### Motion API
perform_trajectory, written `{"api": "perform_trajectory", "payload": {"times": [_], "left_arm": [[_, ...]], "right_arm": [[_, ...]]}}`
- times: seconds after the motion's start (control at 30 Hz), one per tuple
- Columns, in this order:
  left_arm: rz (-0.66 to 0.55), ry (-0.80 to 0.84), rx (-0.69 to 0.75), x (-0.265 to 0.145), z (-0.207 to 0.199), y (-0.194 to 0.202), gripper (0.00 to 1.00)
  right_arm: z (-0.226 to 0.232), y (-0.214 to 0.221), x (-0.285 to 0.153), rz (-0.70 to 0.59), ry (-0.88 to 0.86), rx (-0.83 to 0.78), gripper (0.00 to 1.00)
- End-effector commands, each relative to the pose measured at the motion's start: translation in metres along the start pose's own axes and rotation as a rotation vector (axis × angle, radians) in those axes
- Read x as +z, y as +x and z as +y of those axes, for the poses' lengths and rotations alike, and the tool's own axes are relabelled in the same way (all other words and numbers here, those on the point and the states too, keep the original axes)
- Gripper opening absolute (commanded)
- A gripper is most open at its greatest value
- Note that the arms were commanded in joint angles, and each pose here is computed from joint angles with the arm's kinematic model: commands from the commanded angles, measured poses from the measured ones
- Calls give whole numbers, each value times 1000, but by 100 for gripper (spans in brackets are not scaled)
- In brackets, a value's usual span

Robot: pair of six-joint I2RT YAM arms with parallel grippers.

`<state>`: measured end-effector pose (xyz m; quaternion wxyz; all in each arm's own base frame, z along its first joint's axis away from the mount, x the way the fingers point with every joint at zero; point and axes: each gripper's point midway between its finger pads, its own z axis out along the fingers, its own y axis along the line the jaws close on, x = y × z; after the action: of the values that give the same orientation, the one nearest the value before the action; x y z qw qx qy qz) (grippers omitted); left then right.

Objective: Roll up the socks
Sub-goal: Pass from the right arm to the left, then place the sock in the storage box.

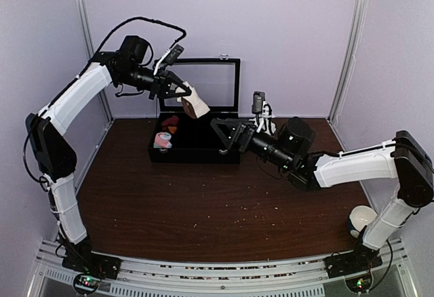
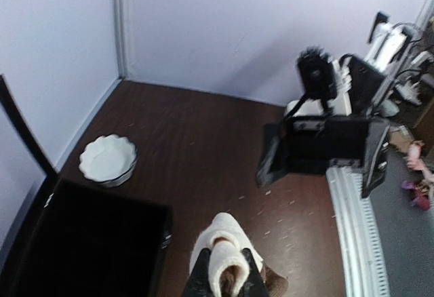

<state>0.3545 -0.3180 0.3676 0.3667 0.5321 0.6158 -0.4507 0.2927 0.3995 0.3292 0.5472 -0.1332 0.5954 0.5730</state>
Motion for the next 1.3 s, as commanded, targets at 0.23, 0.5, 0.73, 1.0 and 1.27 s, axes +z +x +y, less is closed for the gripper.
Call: {"api": "perform_trajectory", "payload": {"times": [0.23, 0.5, 0.73, 1.0, 1.27], "left_arm": [[292, -568, 232, -15, 195, 89, 0], [289, -777, 280, -12, 269, 104, 0], [295, -817, 305, 2, 299, 125, 0], [368, -767, 320, 24, 308, 164, 0], [474, -795, 381, 43, 309, 178, 0]], "right_arm": [[-49, 20, -56, 135, 254, -135, 100], [-56, 33, -75, 166, 279, -125, 100], [-59, 41, -82, 179, 290, -86, 100], [-63, 46, -89, 172, 299, -38, 100], [-61, 40, -94, 140, 303, -22, 100]]}}
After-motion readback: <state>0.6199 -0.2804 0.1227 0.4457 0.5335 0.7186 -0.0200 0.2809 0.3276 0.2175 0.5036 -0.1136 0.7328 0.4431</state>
